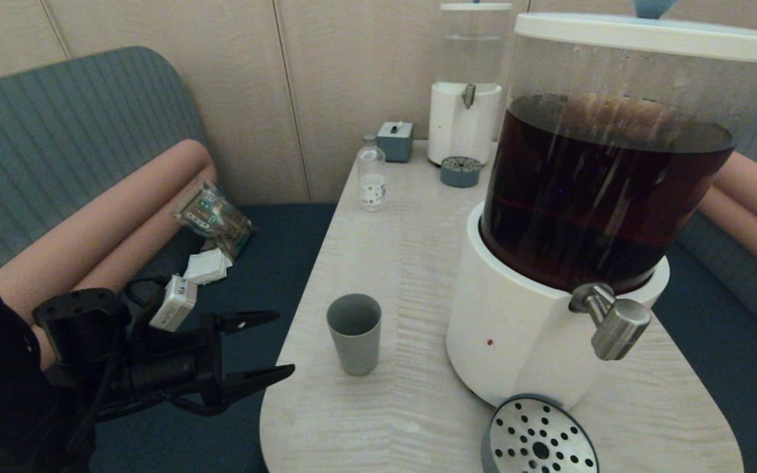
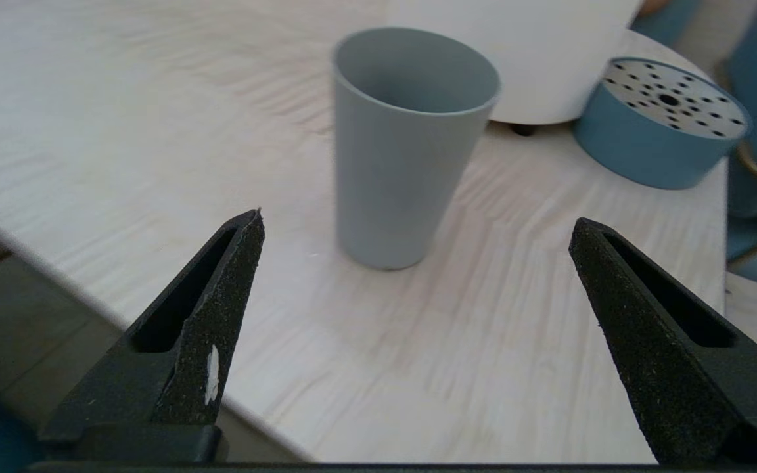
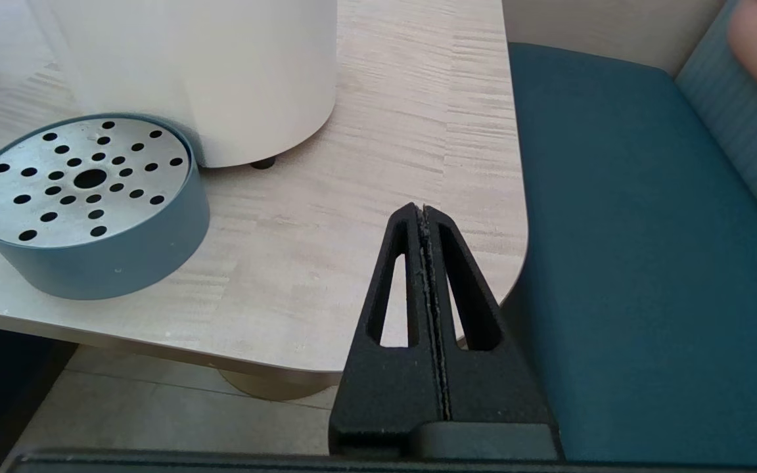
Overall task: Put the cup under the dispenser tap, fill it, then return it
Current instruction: Pick up the cup
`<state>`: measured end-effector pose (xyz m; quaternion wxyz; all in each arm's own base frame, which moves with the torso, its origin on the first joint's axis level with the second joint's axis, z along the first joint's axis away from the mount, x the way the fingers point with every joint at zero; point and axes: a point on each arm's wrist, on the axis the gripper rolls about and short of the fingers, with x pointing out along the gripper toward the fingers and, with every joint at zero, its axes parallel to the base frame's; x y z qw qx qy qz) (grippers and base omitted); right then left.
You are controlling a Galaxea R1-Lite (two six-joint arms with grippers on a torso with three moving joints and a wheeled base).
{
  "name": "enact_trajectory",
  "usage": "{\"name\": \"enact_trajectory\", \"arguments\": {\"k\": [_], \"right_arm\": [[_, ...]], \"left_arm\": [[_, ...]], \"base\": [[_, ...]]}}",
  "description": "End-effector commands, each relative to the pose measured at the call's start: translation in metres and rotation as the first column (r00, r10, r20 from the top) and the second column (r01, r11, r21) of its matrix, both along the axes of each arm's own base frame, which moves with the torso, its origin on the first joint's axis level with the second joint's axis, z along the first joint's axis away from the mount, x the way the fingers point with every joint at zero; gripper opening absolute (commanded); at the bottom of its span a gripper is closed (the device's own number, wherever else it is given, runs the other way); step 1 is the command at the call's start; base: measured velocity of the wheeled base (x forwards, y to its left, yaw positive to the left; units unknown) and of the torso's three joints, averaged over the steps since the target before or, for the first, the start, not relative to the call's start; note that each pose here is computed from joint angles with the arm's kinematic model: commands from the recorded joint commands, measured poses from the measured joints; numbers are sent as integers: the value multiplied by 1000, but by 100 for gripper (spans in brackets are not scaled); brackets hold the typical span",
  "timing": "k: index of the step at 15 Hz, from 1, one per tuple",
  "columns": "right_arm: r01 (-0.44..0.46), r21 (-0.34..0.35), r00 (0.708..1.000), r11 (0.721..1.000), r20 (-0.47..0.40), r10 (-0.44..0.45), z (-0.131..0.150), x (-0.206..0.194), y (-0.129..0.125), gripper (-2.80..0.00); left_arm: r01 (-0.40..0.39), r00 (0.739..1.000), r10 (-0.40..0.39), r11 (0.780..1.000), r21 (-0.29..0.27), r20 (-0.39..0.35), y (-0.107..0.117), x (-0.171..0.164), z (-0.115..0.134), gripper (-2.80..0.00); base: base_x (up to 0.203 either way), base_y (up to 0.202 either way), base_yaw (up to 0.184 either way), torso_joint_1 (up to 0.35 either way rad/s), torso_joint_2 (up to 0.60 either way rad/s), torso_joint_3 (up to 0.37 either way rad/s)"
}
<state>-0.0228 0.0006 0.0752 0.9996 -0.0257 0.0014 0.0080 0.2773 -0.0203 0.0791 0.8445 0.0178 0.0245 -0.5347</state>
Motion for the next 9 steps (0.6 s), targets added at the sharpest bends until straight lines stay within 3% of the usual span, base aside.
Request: {"name": "enact_trajectory", "arguments": {"k": [1,9], "right_arm": [[-1,-1,1000,1000,-7,1,-3,1,0,-280],[0,-1,1000,1000,-6,0,-3,0,0,-280]], "left_arm": [[28,1000,-28,1000,0,-13,-7,7,-8,0],[71,997,-71,998,1,-16,-33,41,-30,0]], "base": [[0,0,0,0,0,0],[0,0,0,0,0,0]]}}
